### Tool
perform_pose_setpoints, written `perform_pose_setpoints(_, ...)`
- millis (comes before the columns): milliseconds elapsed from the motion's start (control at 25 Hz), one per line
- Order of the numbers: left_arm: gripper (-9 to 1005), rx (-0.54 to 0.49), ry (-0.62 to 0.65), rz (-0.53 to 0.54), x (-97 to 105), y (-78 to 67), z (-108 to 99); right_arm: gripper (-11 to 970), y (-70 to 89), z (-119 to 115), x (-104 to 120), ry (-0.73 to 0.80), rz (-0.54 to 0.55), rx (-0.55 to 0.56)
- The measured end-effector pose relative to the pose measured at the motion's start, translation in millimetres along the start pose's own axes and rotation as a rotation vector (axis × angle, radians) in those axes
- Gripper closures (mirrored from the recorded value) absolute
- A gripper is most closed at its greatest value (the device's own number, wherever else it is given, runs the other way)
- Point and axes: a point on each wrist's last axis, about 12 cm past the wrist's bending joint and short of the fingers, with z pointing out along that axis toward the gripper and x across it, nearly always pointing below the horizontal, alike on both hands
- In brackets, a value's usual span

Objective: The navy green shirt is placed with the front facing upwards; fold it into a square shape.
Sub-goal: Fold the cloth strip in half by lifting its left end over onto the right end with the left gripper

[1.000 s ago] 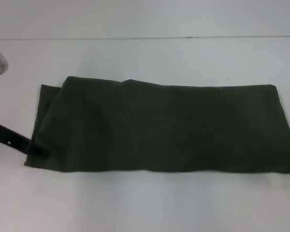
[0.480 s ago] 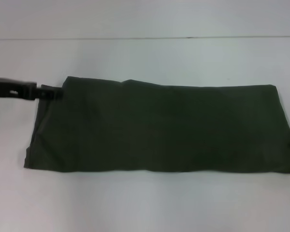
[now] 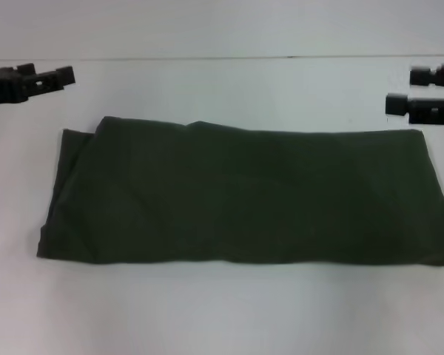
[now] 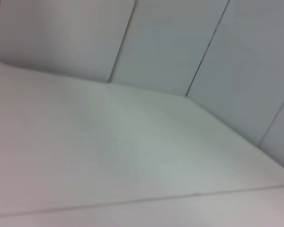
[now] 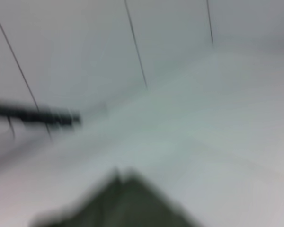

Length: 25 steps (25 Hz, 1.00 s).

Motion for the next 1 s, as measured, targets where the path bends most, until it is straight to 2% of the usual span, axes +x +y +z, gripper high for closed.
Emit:
perform_pose_setpoints(120,57,-0.015,-0.016,-0.005,-1,4.0,-1,28,-1.9,2,37,-0.206,-0.01,-0.03)
perform_pose_setpoints(160,57,-0.023,-0.016,-0.009,-1,5.4,-1,28,-1.7,4,61,-0.29,-0.061,0.0)
perform_pose_setpoints(200,58,-0.027,-0.014,-0.015,0,6.1,0,28,-1.7,4,61,-0.29,-0.061,0.0)
perform_pose_setpoints(360,58,-0.042,-0.007,-0.064,9,8.2,4,28,-1.3,17,100,-0.315,-0.118,0.094)
perform_pose_setpoints(640,58,-0.041,0.085,-0.145,16,11.4,-5,29,0.7,28,123,-0.24,-0.215,0.135)
perform_pose_setpoints(760,57,-0.032,0.215,-0.157,15,11.7,-4,29,3.6,35,130,-0.112,-0.262,0.06)
perform_pose_setpoints(840,57,-0.035,0.297,-0.142,16,9.9,-1,29,4.0,36,131,-0.09,-0.272,0.045)
perform_pose_setpoints(1000,57,-0.051,0.384,-0.09,15,8.1,4,29,8.6,40,129,-0.031,-0.308,-0.034)
